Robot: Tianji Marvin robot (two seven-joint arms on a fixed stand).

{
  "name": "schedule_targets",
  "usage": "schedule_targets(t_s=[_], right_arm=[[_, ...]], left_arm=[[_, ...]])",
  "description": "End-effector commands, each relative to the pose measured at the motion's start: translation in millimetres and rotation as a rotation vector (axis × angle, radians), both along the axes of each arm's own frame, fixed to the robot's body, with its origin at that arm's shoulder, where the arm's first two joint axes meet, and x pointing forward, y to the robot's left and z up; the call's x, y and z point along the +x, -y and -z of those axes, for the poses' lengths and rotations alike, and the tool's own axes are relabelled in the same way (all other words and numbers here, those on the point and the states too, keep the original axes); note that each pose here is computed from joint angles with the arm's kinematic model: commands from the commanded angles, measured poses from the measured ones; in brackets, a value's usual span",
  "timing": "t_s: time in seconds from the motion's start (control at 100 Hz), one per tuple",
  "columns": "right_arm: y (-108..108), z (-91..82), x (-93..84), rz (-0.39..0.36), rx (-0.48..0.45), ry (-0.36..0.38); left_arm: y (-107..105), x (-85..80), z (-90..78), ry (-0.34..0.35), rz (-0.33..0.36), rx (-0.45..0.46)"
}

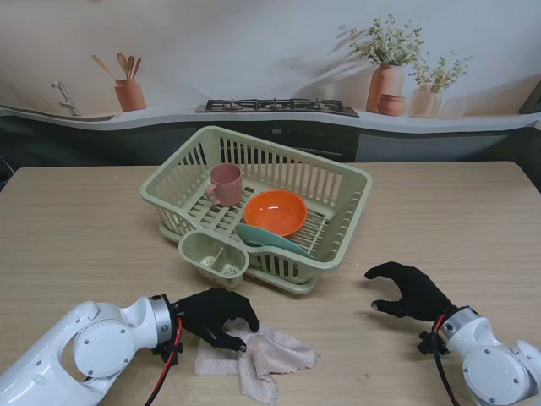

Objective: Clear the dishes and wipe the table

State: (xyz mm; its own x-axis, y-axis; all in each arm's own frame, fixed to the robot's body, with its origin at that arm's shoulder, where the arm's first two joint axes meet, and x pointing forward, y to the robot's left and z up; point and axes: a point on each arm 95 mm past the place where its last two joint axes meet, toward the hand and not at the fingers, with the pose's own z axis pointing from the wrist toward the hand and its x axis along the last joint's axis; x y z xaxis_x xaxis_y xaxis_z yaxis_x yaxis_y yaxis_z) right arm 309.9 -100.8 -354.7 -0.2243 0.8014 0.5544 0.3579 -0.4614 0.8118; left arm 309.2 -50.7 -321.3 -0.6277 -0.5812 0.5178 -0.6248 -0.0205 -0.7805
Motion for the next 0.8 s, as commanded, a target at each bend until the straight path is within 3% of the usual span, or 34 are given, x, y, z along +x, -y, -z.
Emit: schedule_targets(t_s=[0.0, 0.79], right_arm=[[-3, -0.6, -3.8, -0.026, -0.004, -0.015], [-36, -6.9, -18.3, -0.18, -0.001, -0.117]], left_arm=[[-2, -2.8, -2.6, 0.013, 0.005, 0.002], [-60, -24.3, -2.8, 0.168, -0.159, 0.025]])
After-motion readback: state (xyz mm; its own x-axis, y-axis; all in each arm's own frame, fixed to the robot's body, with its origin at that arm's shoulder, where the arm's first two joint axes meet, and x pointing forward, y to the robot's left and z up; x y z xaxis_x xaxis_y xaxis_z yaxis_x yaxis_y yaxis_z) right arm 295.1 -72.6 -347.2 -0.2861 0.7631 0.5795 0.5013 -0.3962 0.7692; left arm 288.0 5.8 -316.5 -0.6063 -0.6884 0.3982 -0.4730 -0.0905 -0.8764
